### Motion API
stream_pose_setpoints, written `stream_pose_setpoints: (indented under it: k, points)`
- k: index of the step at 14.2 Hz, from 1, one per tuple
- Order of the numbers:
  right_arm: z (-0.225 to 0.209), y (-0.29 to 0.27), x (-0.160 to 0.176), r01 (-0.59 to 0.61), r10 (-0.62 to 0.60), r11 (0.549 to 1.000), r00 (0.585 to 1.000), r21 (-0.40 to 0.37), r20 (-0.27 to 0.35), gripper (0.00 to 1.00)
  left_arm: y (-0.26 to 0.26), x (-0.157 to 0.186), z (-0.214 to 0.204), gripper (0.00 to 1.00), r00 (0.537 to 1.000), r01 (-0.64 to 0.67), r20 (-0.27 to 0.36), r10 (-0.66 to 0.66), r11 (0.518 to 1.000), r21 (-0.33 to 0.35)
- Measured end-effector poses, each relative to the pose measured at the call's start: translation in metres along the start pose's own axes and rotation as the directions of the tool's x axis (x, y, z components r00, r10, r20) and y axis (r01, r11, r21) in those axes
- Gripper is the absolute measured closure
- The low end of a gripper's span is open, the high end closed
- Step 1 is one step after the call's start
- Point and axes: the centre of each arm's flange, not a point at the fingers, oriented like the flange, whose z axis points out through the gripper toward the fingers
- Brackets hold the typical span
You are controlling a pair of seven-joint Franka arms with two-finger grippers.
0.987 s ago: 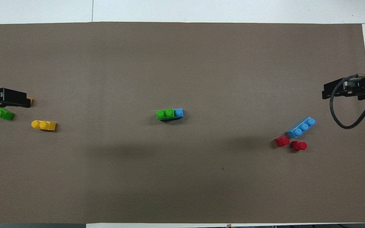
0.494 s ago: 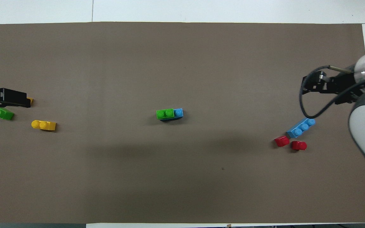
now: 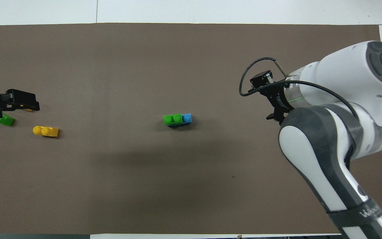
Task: Remove green block with left arm and hold with right
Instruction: 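Move the left gripper and the right gripper toward the joined green-blue bricks, then grasp the green brick with the left gripper while the right gripper grasps blue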
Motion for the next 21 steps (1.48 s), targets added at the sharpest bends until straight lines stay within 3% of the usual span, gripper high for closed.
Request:
stream_pose_setpoints:
  k: [3, 4, 7, 9, 11, 15, 21]
  points:
    - [0.047, -0.011, -0.019, -0.204, 0.202, 0.979, 0.973, 0.008, 0.116, 0.00, 0.050, -0.017, 0.020, 0.00, 0.988, 0.154, -0.024, -0.155, 0.988, -0.015]
    - [0.060, -0.014, -0.022, -0.256, 0.252, 0.967, 0.956, 0.004, 0.149, 0.09, 0.063, -0.027, 0.028, 0.00, 0.980, 0.197, -0.016, -0.198, 0.980, -0.013]
    - [0.093, -0.020, -0.029, -0.349, 0.346, 0.937, 0.917, -0.022, 0.197, 0.10, 0.099, -0.061, 0.051, 0.00, 0.951, 0.310, 0.017, -0.310, 0.951, 0.010]
    - [0.120, -0.025, -0.040, -0.367, 0.365, 0.930, 0.908, -0.031, 0.207, 0.10, 0.125, -0.082, 0.065, 0.00, 0.897, 0.441, 0.015, -0.441, 0.897, 0.010]
    - [0.151, -0.030, -0.050, -0.378, 0.374, 0.926, 0.904, -0.024, 0.205, 0.10, 0.150, -0.095, 0.079, 0.00, 0.799, 0.601, 0.003, -0.601, 0.799, -0.015]
    - [0.191, -0.034, -0.057, -0.402, 0.394, 0.916, 0.896, -0.004, 0.205, 0.10, 0.208, -0.127, 0.119, 0.00, 0.603, 0.797, 0.015, -0.798, 0.602, -0.043]
    - [0.230, -0.038, -0.088, -0.403, 0.388, 0.914, 0.899, 0.035, 0.205, 0.10, 0.245, -0.112, 0.181, 0.00, 0.280, 0.960, 0.029, -0.960, 0.278, -0.043]
